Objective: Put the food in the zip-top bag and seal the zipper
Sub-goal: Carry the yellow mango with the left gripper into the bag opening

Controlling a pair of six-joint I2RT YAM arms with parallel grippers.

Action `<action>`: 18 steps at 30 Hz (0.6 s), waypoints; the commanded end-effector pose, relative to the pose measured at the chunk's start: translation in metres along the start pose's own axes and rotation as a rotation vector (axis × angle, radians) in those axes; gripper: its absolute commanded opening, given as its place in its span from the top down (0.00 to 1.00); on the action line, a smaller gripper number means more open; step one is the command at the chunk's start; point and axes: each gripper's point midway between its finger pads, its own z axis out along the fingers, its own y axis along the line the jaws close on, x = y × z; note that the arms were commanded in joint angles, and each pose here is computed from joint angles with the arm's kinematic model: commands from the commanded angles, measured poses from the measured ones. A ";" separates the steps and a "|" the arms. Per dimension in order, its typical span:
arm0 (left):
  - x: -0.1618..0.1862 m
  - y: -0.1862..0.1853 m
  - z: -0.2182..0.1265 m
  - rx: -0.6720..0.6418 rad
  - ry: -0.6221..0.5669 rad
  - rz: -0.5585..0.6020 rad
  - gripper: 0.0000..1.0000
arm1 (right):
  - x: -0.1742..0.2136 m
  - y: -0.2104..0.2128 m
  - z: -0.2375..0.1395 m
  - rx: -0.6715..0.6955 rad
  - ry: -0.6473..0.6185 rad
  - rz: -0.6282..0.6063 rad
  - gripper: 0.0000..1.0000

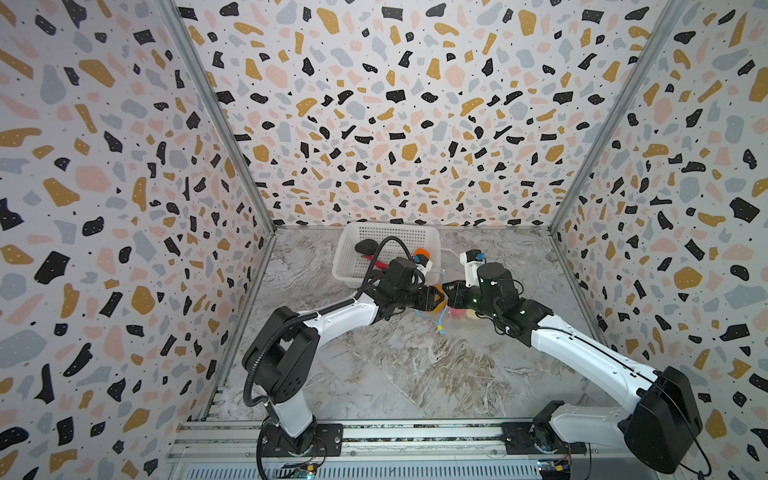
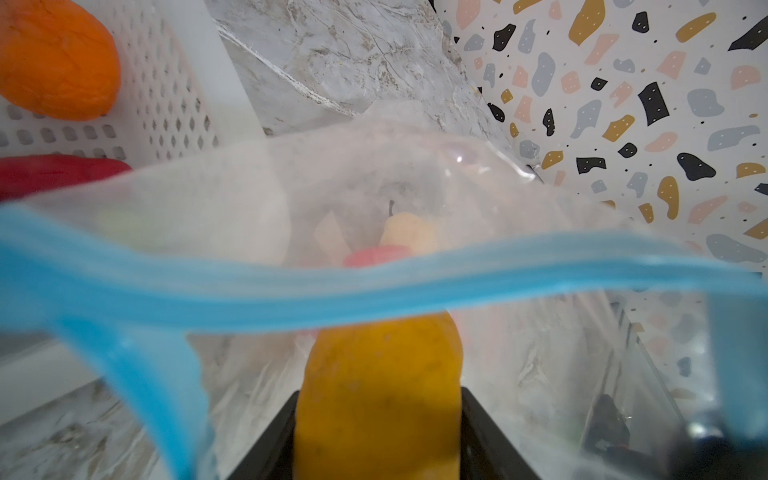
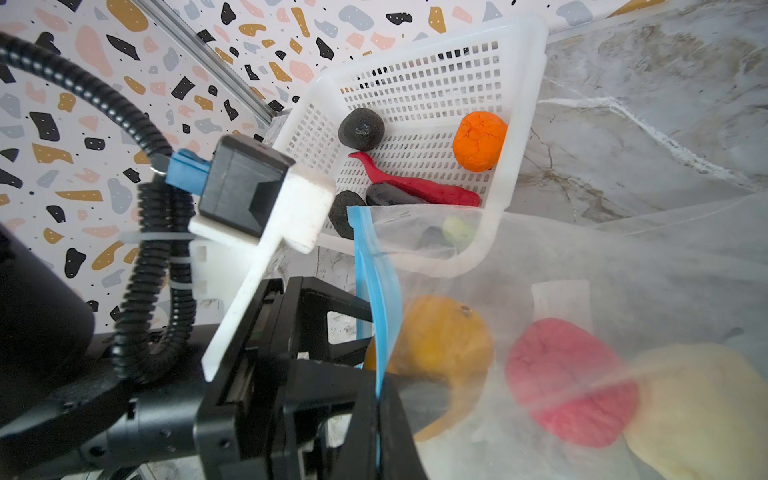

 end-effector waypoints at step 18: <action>-0.016 -0.006 -0.008 -0.017 -0.043 0.045 0.31 | -0.014 0.006 -0.005 0.002 -0.024 -0.004 1.00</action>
